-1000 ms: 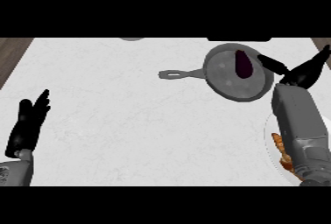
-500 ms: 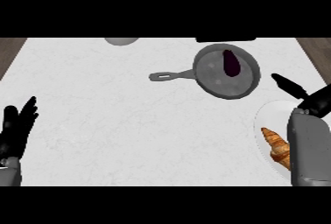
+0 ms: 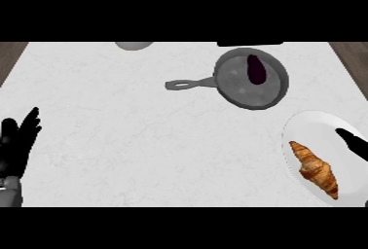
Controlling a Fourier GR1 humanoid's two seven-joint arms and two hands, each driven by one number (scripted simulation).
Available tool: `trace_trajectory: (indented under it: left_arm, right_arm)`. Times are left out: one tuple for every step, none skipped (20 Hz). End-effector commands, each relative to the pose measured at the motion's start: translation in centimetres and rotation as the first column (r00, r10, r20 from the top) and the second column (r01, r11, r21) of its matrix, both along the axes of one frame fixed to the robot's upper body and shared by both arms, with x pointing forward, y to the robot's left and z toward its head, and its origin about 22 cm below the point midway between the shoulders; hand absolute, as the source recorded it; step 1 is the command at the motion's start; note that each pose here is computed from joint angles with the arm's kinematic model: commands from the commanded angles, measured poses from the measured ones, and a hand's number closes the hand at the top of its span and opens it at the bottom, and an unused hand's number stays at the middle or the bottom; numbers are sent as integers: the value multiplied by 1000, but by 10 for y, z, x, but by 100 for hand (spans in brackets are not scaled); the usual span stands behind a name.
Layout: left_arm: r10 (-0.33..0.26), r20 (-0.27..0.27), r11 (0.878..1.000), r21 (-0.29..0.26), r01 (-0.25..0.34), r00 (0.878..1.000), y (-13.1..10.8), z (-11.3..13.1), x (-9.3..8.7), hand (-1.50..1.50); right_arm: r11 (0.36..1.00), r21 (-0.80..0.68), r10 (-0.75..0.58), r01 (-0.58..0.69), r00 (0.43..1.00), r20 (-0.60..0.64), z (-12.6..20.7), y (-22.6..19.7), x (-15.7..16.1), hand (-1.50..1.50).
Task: Pick the eggplant from the plate and place it in the pan
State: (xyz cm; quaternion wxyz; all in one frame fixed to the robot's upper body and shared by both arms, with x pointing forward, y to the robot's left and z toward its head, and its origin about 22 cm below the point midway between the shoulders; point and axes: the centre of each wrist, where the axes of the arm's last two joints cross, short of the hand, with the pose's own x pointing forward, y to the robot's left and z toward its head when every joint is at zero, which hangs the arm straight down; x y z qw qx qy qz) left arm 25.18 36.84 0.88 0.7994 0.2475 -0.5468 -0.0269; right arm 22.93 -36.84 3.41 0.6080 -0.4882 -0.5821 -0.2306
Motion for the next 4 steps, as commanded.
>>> trace_trajectory:
  left_arm:
    - [-18, 4, 1000, -9, 18, 1000, -16, 8, 15, 0]
    - [-15, 10, 1000, -20, 15, 1000, 12, 11, -8, 0]
    - [-26, 6, 1000, -1, 26, 1000, -6, 19, 17, 0]
    - [-25, 12, 1000, -12, 26, 1000, -3, -7, 0, 0]
  right_arm:
    - [1000, -17, 17, -18, 1000, -16, 23, -6, -70, -150]
    - [1000, -28, 8, -8, 1000, -10, 30, -6, -86, -150]
    - [999, -33, 7, -8, 1000, -19, 46, -4, -93, -150]
    - [1000, -10, 27, -27, 1000, -2, 38, 6, -112, -150]
